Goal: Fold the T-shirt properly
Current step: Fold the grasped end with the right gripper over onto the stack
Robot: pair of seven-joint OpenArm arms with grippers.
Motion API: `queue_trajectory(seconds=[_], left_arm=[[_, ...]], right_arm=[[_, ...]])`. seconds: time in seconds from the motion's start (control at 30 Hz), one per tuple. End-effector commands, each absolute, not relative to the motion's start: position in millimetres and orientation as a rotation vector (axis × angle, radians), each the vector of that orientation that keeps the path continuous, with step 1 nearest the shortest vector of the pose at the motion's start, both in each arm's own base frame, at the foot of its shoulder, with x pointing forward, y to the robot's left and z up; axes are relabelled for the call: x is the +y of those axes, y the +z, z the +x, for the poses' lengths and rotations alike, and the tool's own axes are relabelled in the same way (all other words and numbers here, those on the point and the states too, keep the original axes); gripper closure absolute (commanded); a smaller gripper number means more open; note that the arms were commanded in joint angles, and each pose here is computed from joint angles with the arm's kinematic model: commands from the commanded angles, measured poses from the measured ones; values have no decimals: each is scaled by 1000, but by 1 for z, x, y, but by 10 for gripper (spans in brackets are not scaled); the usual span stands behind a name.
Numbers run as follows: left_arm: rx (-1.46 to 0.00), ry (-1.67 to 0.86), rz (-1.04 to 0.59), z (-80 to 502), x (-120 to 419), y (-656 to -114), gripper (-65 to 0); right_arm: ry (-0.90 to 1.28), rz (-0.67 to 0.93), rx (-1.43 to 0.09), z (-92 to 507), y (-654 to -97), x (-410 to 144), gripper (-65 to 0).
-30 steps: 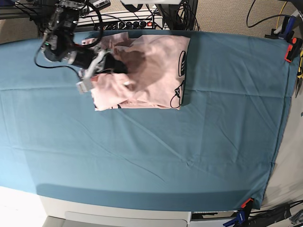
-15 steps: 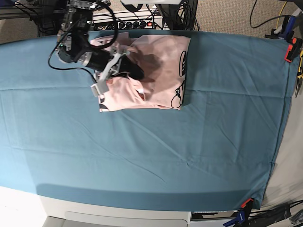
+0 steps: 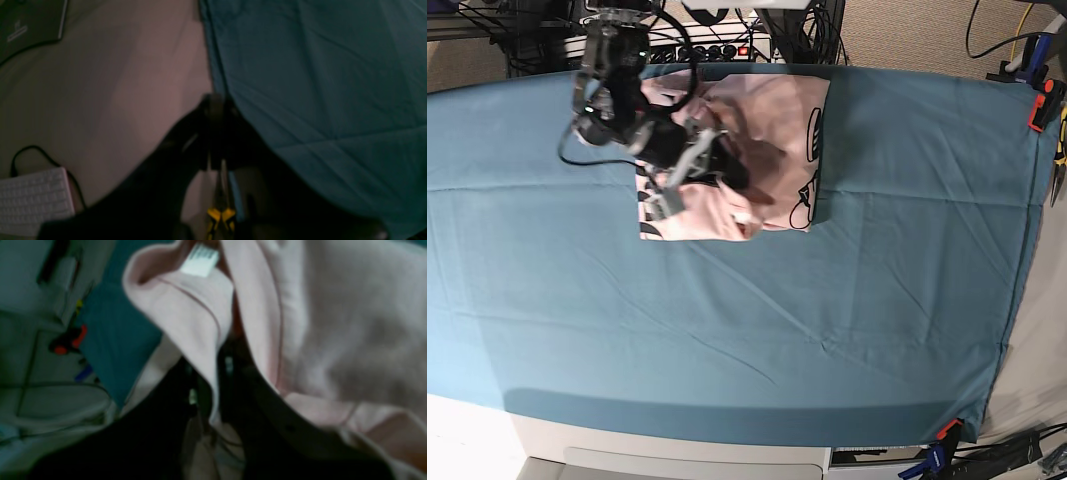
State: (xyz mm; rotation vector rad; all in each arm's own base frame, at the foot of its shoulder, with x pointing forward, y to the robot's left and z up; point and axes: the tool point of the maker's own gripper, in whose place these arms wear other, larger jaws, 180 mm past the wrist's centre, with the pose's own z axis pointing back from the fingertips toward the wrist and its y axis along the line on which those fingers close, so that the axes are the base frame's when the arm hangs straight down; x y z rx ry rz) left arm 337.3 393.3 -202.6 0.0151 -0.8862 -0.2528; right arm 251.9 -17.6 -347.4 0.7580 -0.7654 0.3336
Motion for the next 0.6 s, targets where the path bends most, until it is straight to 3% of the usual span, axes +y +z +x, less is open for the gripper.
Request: queue_trajectory(seconds=[0.0, 0.43, 0.57], left_arm=[[-945, -274, 45, 343, 397, -178, 0], [-942, -271, 45, 343, 397, -178, 0], [-942, -271, 45, 343, 397, -178, 0]], right_arm=[[343, 779, -830, 262, -331, -9, 0], [424, 713, -779, 258, -343, 14, -4], [422, 718, -788, 259, -342, 15, -247]])
